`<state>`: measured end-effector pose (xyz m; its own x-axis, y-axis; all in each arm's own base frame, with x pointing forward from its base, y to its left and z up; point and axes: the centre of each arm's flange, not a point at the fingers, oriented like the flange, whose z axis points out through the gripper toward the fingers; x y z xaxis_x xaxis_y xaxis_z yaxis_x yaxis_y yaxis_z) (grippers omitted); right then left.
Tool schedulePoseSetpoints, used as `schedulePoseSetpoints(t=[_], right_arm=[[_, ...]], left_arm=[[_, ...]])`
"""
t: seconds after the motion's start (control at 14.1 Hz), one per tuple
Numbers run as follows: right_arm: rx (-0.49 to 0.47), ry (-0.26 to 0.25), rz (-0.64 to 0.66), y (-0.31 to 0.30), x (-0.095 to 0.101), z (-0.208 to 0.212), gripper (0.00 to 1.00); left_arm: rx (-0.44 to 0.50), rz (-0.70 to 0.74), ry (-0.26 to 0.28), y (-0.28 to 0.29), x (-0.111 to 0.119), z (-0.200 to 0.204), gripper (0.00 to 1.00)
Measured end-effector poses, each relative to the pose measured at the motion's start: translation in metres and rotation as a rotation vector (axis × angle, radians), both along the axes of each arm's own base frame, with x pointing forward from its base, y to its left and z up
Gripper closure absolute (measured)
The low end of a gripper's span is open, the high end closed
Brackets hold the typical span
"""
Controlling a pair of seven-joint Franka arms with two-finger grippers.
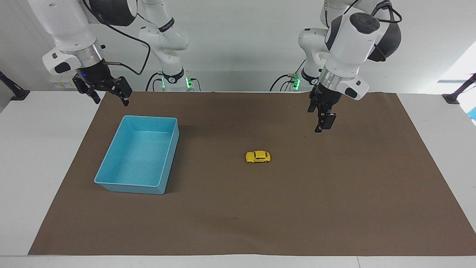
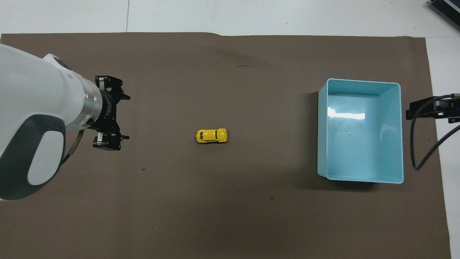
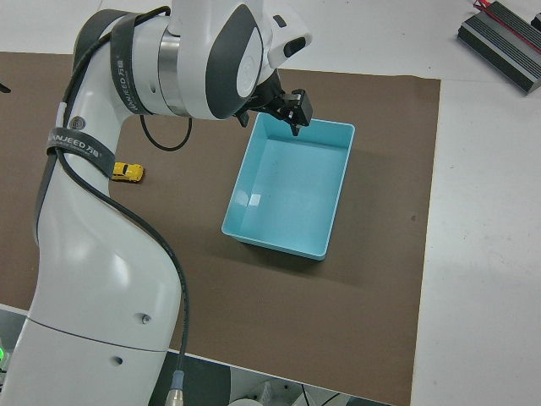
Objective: Wind up and store yellow beetle car
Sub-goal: 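Move the left gripper over the yellow car and lower it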
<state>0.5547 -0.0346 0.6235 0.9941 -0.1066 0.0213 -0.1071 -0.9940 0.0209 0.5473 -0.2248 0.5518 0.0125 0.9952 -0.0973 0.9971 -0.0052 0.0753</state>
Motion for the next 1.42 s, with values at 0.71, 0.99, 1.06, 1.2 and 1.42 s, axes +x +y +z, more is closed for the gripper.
schedulePoseSetpoints(t=[0.71,0.99,1.06,1.2,1.42], right_arm=[[0.000,0.000,0.000,0.000,0.000,0.000,0.00],[0.000,0.000,0.000,0.000,0.000,0.000,0.00],[0.000,0.000,0.000,0.000,0.000,0.000,0.00],[0.000,0.000,0.000,0.000,0.000,0.000,0.00],[0.000,0.000,0.000,0.000,0.000,0.000,0.00]], left_arm=[[0.002,0.032,0.065,-0.108,-0.002,-0.106,0.00],[-0.006,0.089,0.068,-0.123,0.003,-0.138,0.00],[-0.006,0.099,0.070,-0.127,0.004,-0.146,0.00],[-0.006,0.109,0.071,-0.134,0.003,-0.158,0.00],[0.041,0.103,0.090,-0.151,-0.004,-0.190,0.00]])
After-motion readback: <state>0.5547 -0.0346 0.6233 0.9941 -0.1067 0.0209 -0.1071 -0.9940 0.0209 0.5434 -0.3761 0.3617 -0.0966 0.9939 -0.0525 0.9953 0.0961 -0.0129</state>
